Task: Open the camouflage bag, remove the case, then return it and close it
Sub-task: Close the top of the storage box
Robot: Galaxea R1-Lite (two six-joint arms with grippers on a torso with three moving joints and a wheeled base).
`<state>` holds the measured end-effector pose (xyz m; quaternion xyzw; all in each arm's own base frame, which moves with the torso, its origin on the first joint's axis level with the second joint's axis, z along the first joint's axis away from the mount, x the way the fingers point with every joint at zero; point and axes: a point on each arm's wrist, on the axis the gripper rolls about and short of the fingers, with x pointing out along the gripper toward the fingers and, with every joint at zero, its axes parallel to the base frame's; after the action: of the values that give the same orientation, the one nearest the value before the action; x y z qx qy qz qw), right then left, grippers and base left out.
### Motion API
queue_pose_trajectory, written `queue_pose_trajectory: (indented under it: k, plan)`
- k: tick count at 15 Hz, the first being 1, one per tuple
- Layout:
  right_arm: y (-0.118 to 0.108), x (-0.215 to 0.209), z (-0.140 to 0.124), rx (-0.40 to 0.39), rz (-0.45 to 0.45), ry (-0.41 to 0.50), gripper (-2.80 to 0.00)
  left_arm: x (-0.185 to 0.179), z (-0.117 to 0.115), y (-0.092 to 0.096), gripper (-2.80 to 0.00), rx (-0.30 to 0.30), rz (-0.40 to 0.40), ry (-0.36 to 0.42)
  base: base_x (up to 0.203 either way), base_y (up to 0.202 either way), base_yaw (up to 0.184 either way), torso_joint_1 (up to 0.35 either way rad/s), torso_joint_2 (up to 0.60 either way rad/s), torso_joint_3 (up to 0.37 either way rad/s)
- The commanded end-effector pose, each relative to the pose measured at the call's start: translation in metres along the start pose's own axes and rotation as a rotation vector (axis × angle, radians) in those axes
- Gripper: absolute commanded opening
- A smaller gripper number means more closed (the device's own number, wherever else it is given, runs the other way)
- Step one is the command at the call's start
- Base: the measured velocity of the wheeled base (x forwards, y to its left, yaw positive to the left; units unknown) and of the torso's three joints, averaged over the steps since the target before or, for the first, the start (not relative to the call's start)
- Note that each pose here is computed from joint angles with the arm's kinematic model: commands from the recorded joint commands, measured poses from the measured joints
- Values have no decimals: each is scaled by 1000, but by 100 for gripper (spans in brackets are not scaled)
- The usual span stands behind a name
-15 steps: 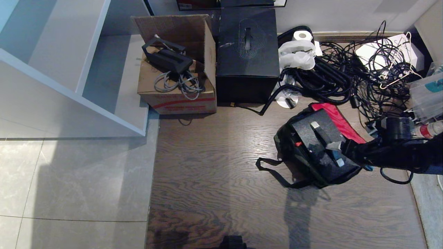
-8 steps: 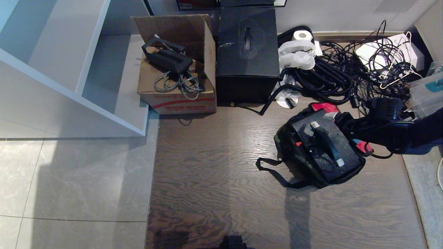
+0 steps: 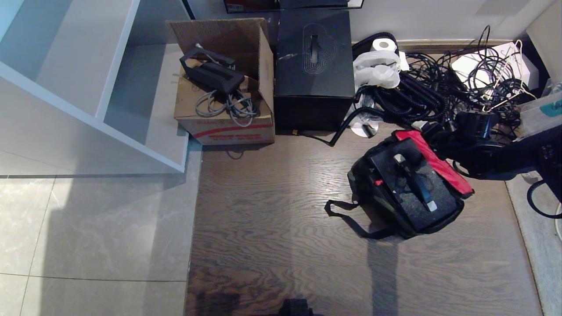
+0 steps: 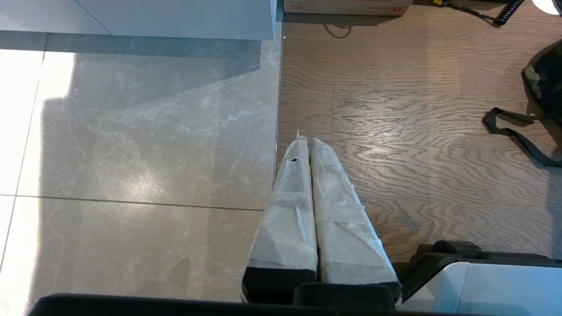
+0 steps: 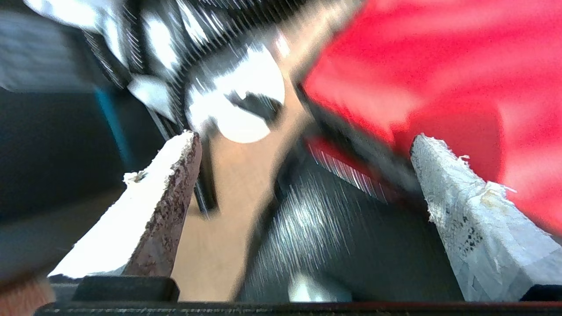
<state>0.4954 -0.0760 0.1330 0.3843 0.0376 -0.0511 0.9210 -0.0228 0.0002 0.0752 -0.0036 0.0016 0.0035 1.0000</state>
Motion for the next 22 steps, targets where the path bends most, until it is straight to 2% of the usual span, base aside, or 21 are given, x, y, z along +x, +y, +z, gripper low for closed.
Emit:
queue_pose_trajectory:
  k: [1, 5, 6, 7, 8, 14, 22]
  plan:
    - [-16, 23, -13, -11, 29, -30, 0, 0, 0, 0, -280, 0, 1, 0, 0, 0, 0, 0, 0, 0]
    - [-23, 38, -17, -44, 47, -56, 0, 0, 0, 0, -280, 0, 1, 0, 0, 0, 0, 0, 0, 0]
    - [-27, 40, -21, -48, 40, -58, -26, 0, 0, 0, -280, 0, 1, 0, 0, 0, 0, 0, 0, 0]
    - [-29, 41, -22, -56, 33, -66, -280, 0, 0, 0, -280, 0, 1, 0, 0, 0, 0, 0, 0, 0]
    - [-26, 42, -19, -75, 25, -92, -280, 0, 0, 0, -280, 0, 1, 0, 0, 0, 0, 0, 0, 0]
    - [-25, 41, -16, -82, 28, -105, -280, 0, 0, 0, -280, 0, 1, 0, 0, 0, 0, 0, 0, 0]
    - [-48, 49, -38, -68, -44, -67, -280, 0, 0, 0, -280, 0, 1, 0, 0, 0, 0, 0, 0, 0]
